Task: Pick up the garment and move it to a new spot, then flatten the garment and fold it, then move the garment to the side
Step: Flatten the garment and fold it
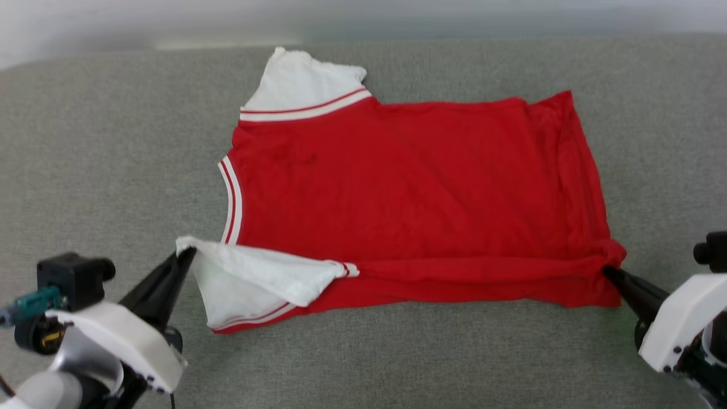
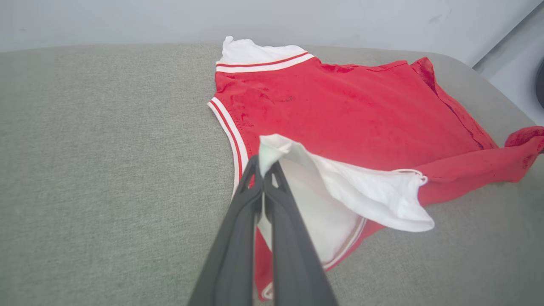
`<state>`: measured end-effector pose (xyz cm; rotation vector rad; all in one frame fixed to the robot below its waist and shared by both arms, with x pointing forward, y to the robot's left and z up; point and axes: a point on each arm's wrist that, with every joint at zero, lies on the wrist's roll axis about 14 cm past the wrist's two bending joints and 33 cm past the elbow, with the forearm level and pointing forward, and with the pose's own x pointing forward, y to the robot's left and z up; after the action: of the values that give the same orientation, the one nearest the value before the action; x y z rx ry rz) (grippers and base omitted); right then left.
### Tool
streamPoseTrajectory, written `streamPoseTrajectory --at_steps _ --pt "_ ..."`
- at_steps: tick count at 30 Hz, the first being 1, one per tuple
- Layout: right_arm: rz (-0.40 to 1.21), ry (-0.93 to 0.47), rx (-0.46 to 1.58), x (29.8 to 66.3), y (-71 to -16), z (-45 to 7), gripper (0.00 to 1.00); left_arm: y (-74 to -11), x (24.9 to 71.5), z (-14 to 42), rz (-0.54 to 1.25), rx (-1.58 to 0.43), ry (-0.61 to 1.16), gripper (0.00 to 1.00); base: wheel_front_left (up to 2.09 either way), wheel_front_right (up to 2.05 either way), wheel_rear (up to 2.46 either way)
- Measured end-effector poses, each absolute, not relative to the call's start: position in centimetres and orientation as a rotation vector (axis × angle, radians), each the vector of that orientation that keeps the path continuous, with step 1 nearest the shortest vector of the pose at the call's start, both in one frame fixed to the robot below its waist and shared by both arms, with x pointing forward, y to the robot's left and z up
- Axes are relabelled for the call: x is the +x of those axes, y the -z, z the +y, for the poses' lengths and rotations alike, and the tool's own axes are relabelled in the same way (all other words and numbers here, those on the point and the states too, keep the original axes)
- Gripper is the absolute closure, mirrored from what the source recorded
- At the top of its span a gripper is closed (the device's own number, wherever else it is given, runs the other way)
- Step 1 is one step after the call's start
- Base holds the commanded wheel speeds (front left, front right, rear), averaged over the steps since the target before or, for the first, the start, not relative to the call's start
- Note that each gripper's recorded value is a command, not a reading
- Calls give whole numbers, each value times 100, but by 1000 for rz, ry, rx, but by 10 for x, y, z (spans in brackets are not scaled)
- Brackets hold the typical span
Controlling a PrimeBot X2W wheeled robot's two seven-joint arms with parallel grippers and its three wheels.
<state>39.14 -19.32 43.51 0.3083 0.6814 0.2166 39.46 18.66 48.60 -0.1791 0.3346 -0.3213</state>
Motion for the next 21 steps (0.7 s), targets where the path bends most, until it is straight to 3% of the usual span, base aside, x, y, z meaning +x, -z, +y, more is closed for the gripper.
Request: streamPoseTrajectory --at_steps 10,18,19,20,21 --pt "789 -190 272 424 -395 -193 100 -443 443 192 431 -122 292 100 0 0 0" --pt "821 -181 235 439 -382 -193 100 -412 456 189 485 -126 277 100 0 0 0" --pt "822 -179 234 440 -382 -193 100 -413 458 187 477 -132 276 1 0 0 0" --pt "822 -178 237 440 -382 -193 73 -413 459 188 465 -128 269 0 0 0 0" --pt "814 -174 233 441 -383 -193 0 -414 461 188 451 -129 263 0 0 0 0"
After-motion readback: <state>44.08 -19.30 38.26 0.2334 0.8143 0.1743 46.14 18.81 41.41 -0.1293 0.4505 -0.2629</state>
